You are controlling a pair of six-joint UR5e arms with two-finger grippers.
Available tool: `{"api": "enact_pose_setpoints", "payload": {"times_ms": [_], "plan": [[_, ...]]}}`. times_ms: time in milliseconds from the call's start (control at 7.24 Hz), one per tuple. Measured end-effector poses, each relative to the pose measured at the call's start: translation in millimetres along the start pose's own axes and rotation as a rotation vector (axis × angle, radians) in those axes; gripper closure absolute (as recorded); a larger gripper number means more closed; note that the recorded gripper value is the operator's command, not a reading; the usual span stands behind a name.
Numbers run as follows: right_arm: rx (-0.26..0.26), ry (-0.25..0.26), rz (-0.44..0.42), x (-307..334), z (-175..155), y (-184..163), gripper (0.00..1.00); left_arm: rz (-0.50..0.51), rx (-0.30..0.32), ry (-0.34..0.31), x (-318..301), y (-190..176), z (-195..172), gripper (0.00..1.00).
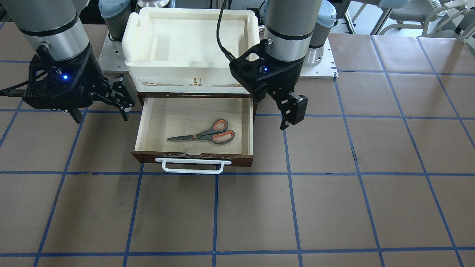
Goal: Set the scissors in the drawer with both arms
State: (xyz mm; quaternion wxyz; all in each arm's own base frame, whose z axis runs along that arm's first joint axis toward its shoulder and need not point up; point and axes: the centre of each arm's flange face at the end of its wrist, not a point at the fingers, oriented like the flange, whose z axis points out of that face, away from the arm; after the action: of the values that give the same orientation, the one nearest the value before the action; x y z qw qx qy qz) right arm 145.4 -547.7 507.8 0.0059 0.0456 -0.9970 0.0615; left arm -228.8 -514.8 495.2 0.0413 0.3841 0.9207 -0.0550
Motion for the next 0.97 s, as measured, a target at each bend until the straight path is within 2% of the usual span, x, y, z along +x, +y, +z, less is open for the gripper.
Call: {"api": "enact_pose_setpoints", "payload": {"times_ms": [276, 552, 691, 967], "plan": [[-0.001, 0.005, 0.001, 0.8, 0.1, 0.1, 0.0, -0.317, 0.015, -0.031, -14.3, 27.3, -19.6, 0.0], [-0.005, 0.0, 0.005, 0.1, 1.7, 1.0, 0.0, -0.607, 0.041, -0.042, -13.3, 39.8, -36.0, 0.0], [-0.006, -0.001, 0.007, -0.1, 2.6, 1.2, 0.0, -0.694, 0.055, -0.045, -15.6, 43.7, -41.4, 0.0], [-0.009, -0.001, 0.009, -0.1, 4.1, 1.7, 0.0, -0.779, 0.075, -0.049, -33.0, 54.1, -46.6, 0.0]]}}
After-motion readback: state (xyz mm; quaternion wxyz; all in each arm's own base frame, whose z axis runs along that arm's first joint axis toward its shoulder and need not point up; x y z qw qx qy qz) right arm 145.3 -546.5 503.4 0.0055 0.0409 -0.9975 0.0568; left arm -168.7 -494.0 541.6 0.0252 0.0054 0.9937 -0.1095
